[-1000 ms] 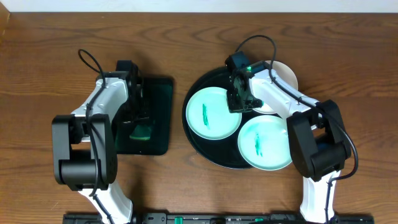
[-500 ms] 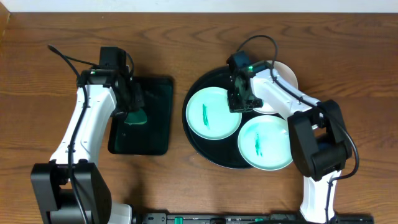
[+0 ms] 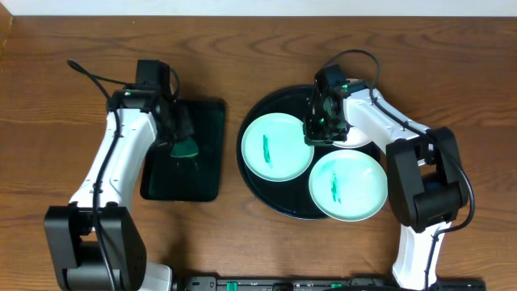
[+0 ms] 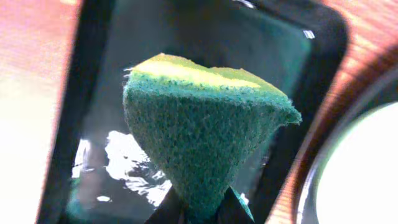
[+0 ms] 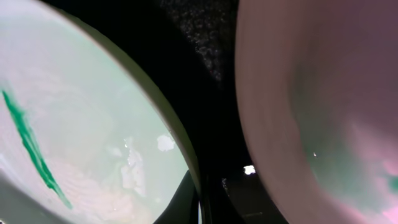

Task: Clean dirty plates on tray and stack at the side
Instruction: 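Move sponge over mint plate held by right gripper, then scrub mint plate surface with sponge while right gripper holds plate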

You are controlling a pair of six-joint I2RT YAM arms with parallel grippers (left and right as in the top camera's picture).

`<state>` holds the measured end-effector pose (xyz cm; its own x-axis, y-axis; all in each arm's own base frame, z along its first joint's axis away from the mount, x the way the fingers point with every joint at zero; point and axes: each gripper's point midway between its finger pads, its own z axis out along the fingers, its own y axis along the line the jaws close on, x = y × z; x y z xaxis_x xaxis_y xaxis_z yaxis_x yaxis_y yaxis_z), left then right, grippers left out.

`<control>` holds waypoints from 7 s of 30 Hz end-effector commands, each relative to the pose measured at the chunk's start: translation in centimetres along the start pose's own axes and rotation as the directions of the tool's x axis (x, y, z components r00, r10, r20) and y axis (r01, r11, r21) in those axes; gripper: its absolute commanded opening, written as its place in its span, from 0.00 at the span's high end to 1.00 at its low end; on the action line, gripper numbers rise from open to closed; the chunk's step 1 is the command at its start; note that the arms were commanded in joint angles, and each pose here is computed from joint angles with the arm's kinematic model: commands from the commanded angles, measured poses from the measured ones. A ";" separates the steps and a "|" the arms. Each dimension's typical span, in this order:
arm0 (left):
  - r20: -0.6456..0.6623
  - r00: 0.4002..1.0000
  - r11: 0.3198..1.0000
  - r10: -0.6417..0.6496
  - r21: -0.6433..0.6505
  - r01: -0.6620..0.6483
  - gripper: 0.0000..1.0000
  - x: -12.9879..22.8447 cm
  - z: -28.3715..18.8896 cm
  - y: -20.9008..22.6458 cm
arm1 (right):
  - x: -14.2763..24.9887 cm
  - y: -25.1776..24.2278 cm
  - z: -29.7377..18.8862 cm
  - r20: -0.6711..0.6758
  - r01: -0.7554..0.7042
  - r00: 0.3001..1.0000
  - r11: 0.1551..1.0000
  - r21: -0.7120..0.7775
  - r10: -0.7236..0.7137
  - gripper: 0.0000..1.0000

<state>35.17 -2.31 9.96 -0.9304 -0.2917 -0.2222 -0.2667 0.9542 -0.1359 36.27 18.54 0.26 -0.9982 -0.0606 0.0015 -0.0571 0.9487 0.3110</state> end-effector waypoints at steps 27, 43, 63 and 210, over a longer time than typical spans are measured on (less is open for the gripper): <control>-0.181 0.979 0.987 0.097 0.145 -0.071 0.93 7.9 9.6 -16.3 | 2.0 0.9 2.4 -0.082 0.016 0.996 0.998 -0.055 -0.020 0.99; -0.134 0.970 0.974 0.203 0.128 -0.186 0.93 5.3 6.6 -18.3 | 2.0 0.8 2.5 -0.079 0.023 0.996 0.998 -0.052 -0.027 0.99; -0.379 0.776 0.754 0.504 0.630 -0.183 0.93 13.5 8.0 -23.8 | 2.1 0.4 2.7 -0.083 0.025 0.996 0.998 -0.053 -0.029 0.99; -0.325 0.907 0.941 0.267 0.293 -0.171 0.93 9.7 9.5 -22.0 | 2.2 0.3 2.7 -0.083 0.024 0.996 0.999 -0.048 -0.028 0.99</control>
<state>35.13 -25.22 1.96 -0.9958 -0.0684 0.0608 -0.0836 0.9500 -0.3009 35.60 20.17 0.14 -0.9937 -0.1123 0.0033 -0.1015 0.9106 0.4007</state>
